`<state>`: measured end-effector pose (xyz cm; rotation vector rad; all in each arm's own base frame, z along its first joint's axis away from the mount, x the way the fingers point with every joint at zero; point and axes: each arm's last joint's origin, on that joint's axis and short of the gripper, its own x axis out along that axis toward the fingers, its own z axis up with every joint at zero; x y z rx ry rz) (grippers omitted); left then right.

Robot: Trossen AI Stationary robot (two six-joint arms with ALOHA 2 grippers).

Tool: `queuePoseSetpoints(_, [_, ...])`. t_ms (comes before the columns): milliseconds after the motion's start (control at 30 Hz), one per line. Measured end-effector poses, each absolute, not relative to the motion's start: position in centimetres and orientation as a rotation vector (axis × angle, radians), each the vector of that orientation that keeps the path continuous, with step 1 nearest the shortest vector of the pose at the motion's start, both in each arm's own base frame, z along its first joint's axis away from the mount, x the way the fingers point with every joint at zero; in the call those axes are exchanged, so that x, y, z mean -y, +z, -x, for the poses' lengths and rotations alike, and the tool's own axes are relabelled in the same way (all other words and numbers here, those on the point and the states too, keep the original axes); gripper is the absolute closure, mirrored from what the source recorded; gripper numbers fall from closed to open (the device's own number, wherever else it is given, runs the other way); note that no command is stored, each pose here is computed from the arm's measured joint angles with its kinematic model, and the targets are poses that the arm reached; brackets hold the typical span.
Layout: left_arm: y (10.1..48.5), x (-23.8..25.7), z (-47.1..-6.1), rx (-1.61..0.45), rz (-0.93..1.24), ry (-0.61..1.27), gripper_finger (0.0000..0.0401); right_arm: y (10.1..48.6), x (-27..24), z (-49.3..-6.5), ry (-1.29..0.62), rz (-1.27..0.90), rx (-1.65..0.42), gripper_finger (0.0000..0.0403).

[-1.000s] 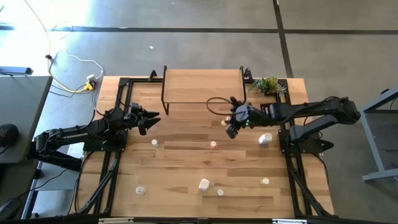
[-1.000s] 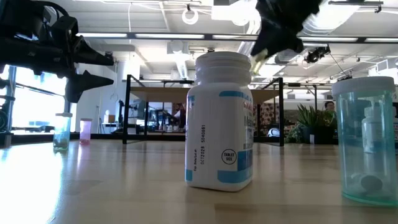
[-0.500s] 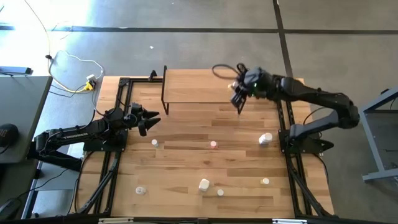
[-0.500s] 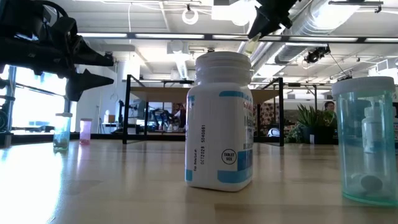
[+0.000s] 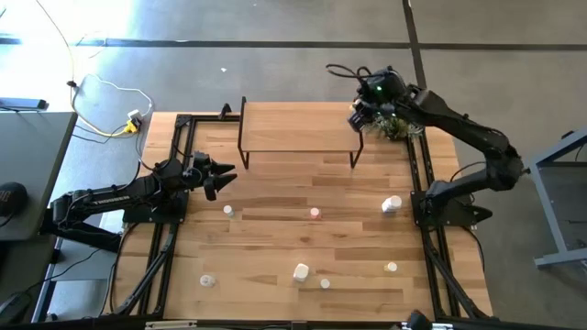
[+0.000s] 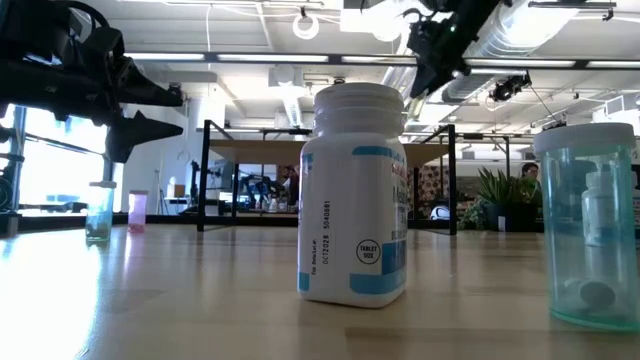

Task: Pick and place medicine bottles onto shelf by color
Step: Put the top yellow pill bottle on the shelf

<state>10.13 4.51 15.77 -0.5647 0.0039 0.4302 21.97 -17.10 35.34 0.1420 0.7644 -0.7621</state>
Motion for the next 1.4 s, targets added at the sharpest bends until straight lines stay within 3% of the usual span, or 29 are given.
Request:
queuePoseSetpoints(467, [15.8,-4.5,-10.1,0.008,0.616,0.434,0.016,34.0,20.9,-25.8,-0.668,-0.178,-1.022,0.0304])
queuePoseSetpoints(1133, [15.8,-4.5,-10.1,0.008,0.615,0.434,0.016,31.7,22.2,-27.7,-0.606,-0.236,-1.092,0.0303])
queuePoseSetpoints(1400, [15.8,-4.5,-10.1,0.008,0.615,0.434,0.016,31.6,22.1,-27.6,-0.599,-0.236,-1.108,0.0265])
